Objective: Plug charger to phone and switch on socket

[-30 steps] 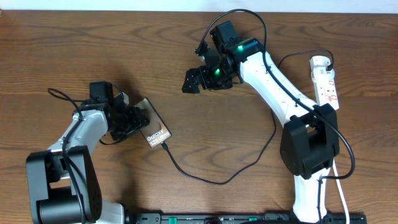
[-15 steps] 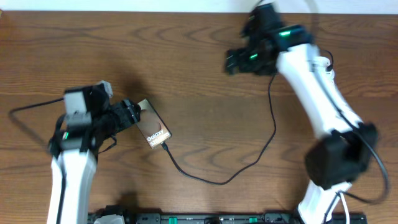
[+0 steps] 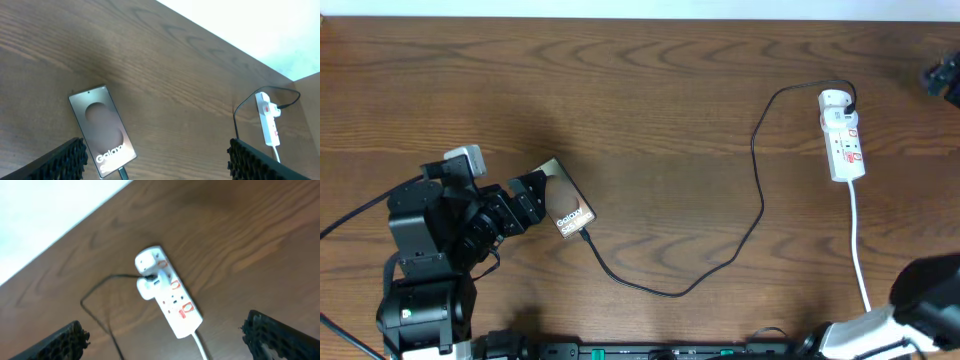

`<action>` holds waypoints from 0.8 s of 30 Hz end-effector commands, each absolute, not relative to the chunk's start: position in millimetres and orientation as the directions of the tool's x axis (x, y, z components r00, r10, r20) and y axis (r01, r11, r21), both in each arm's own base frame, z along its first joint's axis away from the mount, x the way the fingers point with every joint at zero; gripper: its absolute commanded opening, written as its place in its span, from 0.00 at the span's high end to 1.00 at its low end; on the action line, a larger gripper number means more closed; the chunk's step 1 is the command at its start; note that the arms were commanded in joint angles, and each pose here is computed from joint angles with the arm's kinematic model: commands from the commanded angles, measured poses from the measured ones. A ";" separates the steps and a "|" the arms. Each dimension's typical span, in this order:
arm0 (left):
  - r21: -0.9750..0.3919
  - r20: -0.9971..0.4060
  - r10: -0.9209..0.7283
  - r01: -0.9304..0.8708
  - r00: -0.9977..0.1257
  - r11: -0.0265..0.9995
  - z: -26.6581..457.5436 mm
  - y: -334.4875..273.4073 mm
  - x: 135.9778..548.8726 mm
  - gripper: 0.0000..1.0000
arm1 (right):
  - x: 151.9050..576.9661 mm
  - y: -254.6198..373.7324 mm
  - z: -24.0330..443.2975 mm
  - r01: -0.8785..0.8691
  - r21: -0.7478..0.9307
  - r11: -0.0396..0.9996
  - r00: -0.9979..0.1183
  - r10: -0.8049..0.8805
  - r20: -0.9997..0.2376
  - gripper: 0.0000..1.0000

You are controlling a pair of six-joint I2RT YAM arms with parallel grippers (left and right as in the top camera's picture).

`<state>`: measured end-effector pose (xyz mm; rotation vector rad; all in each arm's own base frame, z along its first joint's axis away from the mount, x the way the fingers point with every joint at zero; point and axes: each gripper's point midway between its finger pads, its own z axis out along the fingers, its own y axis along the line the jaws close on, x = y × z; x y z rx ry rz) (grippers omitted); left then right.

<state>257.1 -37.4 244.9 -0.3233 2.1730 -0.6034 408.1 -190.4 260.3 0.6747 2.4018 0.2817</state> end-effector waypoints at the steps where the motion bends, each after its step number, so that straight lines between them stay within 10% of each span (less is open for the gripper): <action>1: -0.530 -0.671 -0.420 -0.002 -0.612 0.848 251.1 -39.9 256.7 0.12 | 422.9 -172.5 224.7 0.183 0.475 0.861 -0.779 0.422 -0.464 0.01; 24: -0.529 -0.662 -0.422 -0.013 -0.620 0.848 248.2 -39.5 255.0 0.11 | 463.0 -125.0 55.0 0.122 0.390 0.913 -0.953 0.217 -0.211 0.01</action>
